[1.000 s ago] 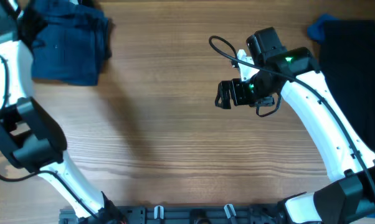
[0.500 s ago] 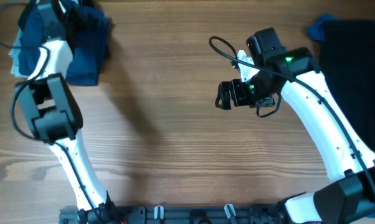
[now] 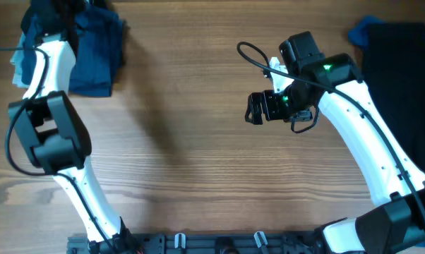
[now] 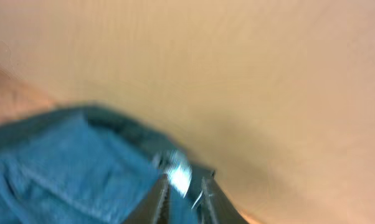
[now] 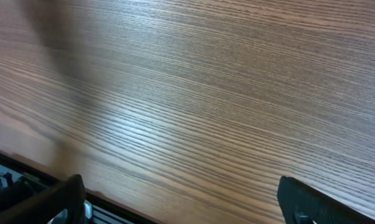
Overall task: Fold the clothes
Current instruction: 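Release the shorts and lift the left gripper off the stack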
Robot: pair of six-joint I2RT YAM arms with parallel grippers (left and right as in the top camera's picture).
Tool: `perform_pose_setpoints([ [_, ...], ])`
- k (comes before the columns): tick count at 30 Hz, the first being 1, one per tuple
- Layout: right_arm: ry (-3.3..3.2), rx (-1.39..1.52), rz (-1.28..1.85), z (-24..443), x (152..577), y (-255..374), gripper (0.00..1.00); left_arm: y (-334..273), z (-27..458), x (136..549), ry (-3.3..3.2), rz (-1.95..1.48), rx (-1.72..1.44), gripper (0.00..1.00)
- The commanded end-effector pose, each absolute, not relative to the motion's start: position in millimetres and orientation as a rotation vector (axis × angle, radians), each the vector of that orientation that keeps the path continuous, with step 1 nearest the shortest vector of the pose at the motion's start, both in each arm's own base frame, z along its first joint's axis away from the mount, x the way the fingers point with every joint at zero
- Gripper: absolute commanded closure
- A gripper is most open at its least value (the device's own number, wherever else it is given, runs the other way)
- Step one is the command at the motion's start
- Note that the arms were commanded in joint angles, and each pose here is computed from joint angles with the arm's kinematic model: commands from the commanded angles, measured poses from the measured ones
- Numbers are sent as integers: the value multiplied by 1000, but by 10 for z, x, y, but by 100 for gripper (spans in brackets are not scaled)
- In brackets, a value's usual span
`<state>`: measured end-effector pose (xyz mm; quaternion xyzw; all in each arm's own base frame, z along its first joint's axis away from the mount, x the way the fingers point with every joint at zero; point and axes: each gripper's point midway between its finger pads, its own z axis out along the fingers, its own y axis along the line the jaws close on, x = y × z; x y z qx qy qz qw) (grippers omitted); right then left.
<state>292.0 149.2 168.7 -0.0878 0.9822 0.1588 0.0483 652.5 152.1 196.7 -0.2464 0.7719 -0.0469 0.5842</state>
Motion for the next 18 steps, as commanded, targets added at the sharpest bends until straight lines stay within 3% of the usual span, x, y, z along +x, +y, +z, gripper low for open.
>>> perform_pose_setpoints([
  [1,2972,-285,452,1716,2930,1451,1,1698,1993,6478,1797,-18,-564,80],
  [5,2952,-285,448,1722,2980,1458,1,1891,1772,6518,1787,30,-571,84],
  [12,2926,-276,455,1737,3040,1478,0,2356,1252,6571,1713,83,-618,80],
  [18,2926,-250,459,1740,3050,1482,0,2799,661,6338,1807,131,-715,64],
])
